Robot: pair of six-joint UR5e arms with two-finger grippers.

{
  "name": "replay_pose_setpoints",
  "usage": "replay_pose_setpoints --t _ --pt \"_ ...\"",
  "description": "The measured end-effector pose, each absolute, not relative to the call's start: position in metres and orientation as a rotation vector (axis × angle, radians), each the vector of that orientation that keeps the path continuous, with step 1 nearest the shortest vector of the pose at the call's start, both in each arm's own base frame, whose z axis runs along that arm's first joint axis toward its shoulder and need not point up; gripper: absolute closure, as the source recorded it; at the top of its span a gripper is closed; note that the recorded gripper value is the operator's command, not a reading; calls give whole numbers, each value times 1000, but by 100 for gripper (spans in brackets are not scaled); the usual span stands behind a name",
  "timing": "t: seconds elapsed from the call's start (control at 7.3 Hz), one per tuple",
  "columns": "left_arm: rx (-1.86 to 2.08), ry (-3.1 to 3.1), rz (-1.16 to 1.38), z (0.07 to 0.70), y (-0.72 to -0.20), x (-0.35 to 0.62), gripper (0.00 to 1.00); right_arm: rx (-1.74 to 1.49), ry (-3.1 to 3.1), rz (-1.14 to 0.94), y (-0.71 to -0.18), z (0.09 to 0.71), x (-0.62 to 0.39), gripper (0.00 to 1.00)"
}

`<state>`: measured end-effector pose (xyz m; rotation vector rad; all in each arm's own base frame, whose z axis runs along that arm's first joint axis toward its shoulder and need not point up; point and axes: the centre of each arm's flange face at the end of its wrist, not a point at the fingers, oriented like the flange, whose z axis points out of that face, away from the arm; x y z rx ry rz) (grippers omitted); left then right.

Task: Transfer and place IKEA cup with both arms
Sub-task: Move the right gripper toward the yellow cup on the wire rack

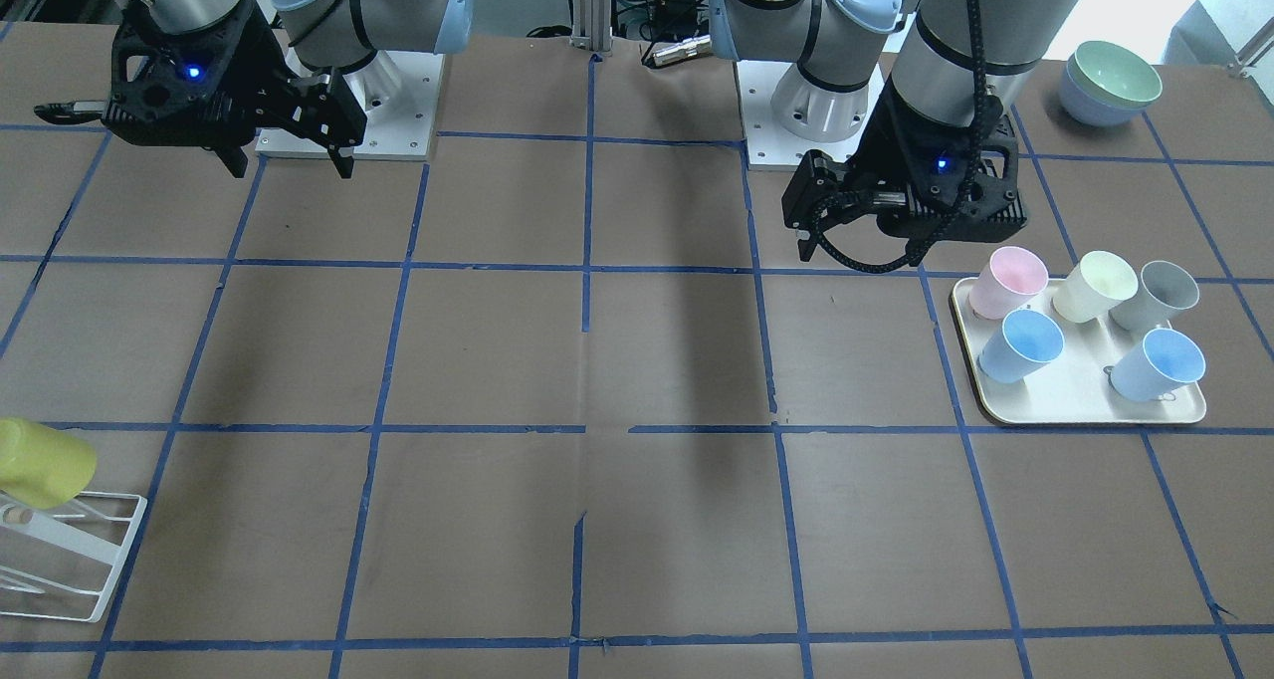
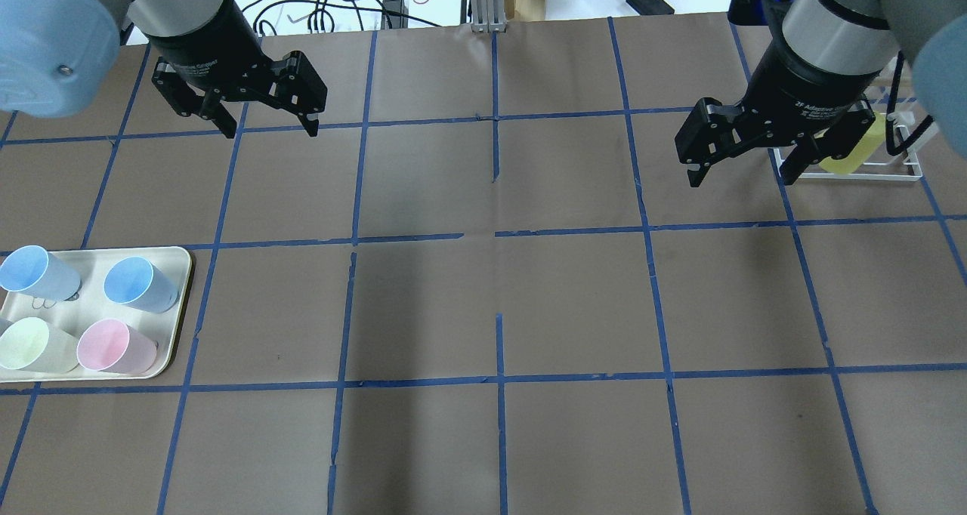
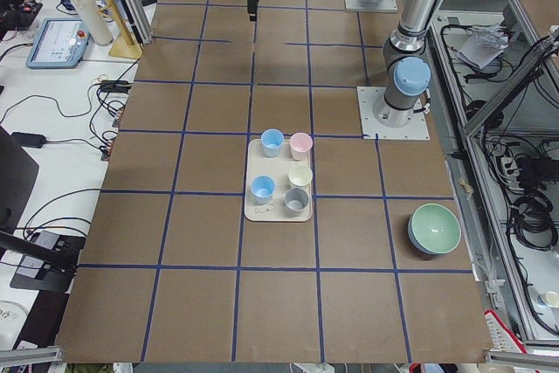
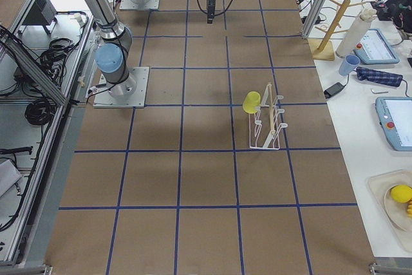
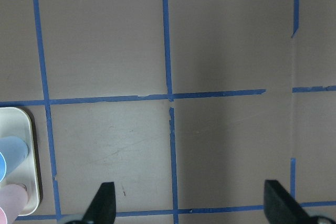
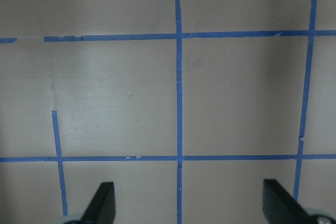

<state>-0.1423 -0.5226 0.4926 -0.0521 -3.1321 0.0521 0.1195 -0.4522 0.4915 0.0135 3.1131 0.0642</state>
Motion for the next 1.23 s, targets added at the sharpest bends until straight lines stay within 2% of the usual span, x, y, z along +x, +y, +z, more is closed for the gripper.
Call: replay_pose_setpoints --t 1.23 --pt "-47 -3130 66 494 -525 -141 0 51 3119 94 -454 483 117 0"
